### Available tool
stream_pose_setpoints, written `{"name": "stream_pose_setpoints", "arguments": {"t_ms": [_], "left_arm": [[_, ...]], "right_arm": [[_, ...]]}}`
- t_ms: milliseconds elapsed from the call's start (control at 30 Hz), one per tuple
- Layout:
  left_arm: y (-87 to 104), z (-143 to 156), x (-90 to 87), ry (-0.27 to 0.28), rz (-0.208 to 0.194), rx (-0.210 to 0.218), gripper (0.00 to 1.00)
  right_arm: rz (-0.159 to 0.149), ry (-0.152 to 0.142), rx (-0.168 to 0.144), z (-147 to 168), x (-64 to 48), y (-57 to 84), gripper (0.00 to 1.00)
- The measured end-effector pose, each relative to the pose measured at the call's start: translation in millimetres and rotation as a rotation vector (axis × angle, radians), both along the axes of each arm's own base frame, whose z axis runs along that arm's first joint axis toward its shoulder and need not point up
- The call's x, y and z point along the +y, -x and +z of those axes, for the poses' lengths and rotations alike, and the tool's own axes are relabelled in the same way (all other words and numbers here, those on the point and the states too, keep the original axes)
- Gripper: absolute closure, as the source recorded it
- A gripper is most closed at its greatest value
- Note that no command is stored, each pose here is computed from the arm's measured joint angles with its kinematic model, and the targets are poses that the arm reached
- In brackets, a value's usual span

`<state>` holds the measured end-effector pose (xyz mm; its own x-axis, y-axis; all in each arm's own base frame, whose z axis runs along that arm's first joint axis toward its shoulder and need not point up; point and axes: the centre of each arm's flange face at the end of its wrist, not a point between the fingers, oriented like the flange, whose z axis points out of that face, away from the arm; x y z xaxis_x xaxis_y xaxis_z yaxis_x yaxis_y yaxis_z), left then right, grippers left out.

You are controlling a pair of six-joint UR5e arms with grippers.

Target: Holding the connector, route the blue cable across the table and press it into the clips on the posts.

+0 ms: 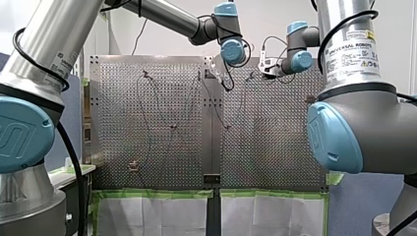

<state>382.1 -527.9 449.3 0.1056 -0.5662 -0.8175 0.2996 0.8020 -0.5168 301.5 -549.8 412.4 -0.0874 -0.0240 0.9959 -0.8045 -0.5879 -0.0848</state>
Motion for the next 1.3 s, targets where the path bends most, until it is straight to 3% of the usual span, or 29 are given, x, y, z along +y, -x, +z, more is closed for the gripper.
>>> {"name": "stream_pose_setpoints", "arguments": {"t_ms": [133, 467, 700, 1067, 1300], "left_arm": [[-2.1, -14.1, 5.3, 0.036, 0.022, 0.013, 0.00], [-3.6, -103.1, -0.9, 0.075, 0.061, 0.095, 0.00], [-1.4, -161.2, 0.2, 0.058, 0.093, 0.139, 0.00], [8.3, -252.0, 6.2, 0.009, 0.087, 0.200, 0.00], [9.0, -276.7, 19.0, 0.019, 0.070, 0.209, 0.00]], "right_arm": [[0.004, 0.000, 0.001, -0.1, 1.2, -1.9, 1.00], [0.012, -0.001, 0.001, -0.2, 3.7, -6.3, 1.00], [0.012, -0.002, -0.001, -0.3, 4.0, -6.8, 1.00], [0.007, -0.004, -0.002, -0.3, 2.6, -4.3, 1.00], [-0.010, -0.007, -0.004, -0.4, 0.9, -1.2, 1.00]]}}
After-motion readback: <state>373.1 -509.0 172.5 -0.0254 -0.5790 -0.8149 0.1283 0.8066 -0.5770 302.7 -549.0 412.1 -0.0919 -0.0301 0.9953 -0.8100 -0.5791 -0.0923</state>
